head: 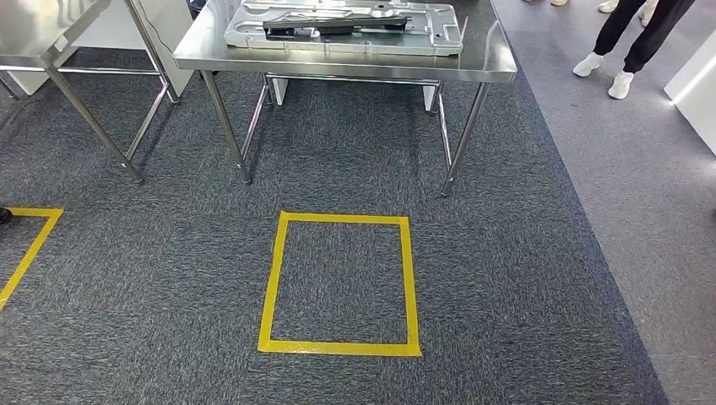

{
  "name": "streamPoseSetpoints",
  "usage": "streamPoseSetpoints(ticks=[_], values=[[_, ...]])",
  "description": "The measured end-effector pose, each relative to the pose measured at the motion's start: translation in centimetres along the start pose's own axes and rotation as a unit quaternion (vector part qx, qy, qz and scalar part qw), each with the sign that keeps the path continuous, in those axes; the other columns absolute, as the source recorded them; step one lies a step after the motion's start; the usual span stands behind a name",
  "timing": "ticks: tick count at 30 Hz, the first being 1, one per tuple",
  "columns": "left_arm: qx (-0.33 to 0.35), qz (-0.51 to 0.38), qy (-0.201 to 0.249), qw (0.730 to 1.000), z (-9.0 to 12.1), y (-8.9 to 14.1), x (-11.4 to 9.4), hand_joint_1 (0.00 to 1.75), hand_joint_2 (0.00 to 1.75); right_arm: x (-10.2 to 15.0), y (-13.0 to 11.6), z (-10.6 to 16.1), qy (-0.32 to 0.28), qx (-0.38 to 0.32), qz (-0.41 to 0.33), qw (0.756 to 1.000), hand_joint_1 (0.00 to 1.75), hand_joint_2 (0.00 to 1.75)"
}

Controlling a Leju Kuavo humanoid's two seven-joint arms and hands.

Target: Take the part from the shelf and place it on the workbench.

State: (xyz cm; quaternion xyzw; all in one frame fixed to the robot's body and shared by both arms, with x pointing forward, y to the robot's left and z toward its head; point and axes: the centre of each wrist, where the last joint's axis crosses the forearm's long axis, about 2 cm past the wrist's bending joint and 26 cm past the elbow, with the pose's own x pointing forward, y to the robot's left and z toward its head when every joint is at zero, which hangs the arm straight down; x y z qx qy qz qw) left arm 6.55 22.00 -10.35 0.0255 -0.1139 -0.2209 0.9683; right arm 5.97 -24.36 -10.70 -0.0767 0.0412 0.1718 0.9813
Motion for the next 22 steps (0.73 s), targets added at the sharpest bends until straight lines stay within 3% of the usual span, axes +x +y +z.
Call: streamPoseSetpoints(ticks=[22], values=[[0.004, -0.010, -0.020, 1.000, -0.07, 0.44, 0.80, 0.00, 1.75, 0.14, 0.13, 0.07, 0.018, -0.020, 0.017, 0.999, 0.00, 1.75]])
